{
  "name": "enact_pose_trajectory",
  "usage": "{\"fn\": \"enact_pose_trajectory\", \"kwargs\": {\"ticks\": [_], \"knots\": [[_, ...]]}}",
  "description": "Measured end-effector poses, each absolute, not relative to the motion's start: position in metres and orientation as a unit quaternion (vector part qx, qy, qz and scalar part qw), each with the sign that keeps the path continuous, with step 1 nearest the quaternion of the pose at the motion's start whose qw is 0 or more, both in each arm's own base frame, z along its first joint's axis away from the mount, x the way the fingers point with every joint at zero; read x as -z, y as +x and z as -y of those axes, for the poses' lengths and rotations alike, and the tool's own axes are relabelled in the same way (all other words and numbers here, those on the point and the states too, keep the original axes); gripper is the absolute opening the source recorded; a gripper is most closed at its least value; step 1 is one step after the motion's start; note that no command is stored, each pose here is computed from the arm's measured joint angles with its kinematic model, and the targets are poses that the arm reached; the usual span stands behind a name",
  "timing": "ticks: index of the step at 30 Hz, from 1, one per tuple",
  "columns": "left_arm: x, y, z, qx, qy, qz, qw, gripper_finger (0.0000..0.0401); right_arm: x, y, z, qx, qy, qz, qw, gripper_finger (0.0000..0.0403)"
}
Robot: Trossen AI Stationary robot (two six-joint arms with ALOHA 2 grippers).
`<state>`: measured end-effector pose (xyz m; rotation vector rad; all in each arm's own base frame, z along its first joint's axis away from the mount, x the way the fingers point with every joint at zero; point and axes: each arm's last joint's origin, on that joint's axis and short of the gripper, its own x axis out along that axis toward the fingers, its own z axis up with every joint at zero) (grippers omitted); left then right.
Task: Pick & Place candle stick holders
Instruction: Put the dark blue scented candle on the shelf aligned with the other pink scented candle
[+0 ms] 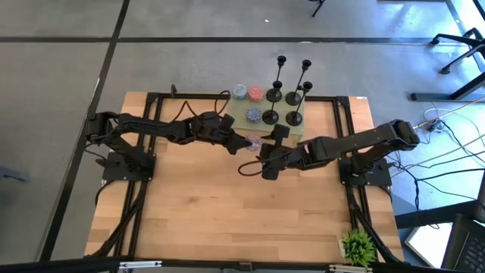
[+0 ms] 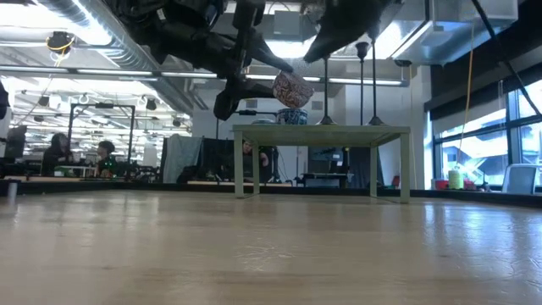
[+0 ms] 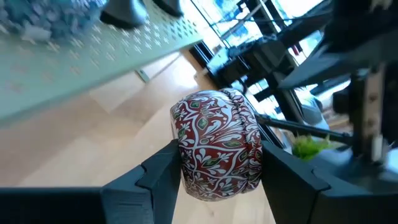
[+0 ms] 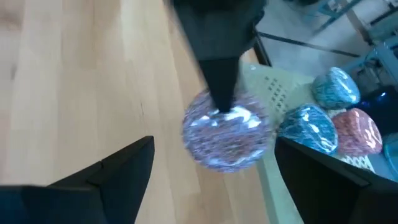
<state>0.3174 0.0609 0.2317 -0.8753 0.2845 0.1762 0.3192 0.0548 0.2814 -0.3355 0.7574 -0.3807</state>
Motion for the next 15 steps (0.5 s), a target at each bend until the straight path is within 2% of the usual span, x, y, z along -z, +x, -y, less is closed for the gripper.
{"fn": "enact_pose_trajectory", "kwargs": {"ticks": [6, 15], "knots": [[-0.233, 0.315, -0.068, -0.073, -0.427, -0.139, 0.890, 0.0191, -0.301, 0.309, -0.060, 0.195, -0.128, -0.382, 0.894, 0.0337], [-0.263, 0.292, -0.081, -0.040, -0.398, -0.117, 0.909, 0.0191, -0.308, 0.304, -0.060, 0.206, -0.109, -0.400, 0.887, 0.0337]]}}
